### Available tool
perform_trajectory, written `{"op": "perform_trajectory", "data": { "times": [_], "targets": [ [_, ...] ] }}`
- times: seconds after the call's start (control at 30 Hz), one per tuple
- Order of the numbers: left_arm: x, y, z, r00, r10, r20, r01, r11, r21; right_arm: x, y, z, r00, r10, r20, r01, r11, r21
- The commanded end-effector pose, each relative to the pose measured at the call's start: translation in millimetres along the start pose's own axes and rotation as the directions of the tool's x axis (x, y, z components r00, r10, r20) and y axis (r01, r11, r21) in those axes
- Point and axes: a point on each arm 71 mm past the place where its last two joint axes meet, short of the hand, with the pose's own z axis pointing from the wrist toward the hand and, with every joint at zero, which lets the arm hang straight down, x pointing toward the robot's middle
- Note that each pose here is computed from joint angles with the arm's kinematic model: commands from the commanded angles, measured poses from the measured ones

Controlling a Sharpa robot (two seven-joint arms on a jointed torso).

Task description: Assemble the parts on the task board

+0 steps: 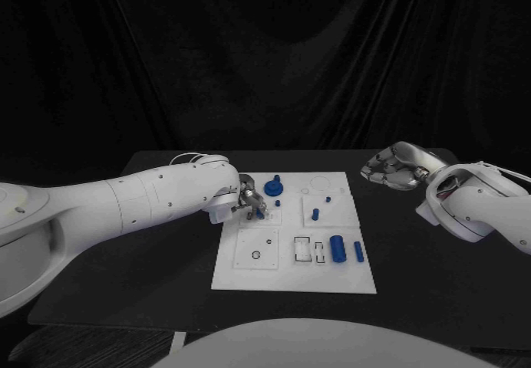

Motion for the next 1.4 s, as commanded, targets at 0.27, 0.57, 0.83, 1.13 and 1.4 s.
{"op": "perform_trajectory", "data": {
  "times": [0.27,0.57,0.83,1.13,1.4],
  "targets": [
    [3.3,-1.8,1.3,1.0,-0.005,-0.013,0.005,1.0,0.022,1.3,-0.7,-0.4,1.0,0.0,-0.002,0.0,1.0,0.012],
    [4.4,-1.8,3.1,1.0,-0.009,-0.01,0.009,0.999,0.031,1.6,-1.0,-0.8,1.0,0.001,-0.002,-0.001,1.0,0.011],
    [6.6,-2.8,5.0,1.0,-0.01,-0.013,0.01,0.999,0.041,1.8,-1.5,-1.1,1.0,0.005,-0.002,-0.005,1.0,0.013],
    [7.8,-2.8,5.8,1.0,-0.011,-0.015,0.011,0.999,0.045,2.7,-2.1,-1.4,1.0,0.008,-0.004,-0.008,1.0,0.015],
    [9.4,-1.3,6.2,1.0,-0.005,-0.028,0.006,0.999,0.037,3.5,-2.7,-1.7,1.0,0.009,-0.008,-0.009,1.0,0.016]
  ]
}}
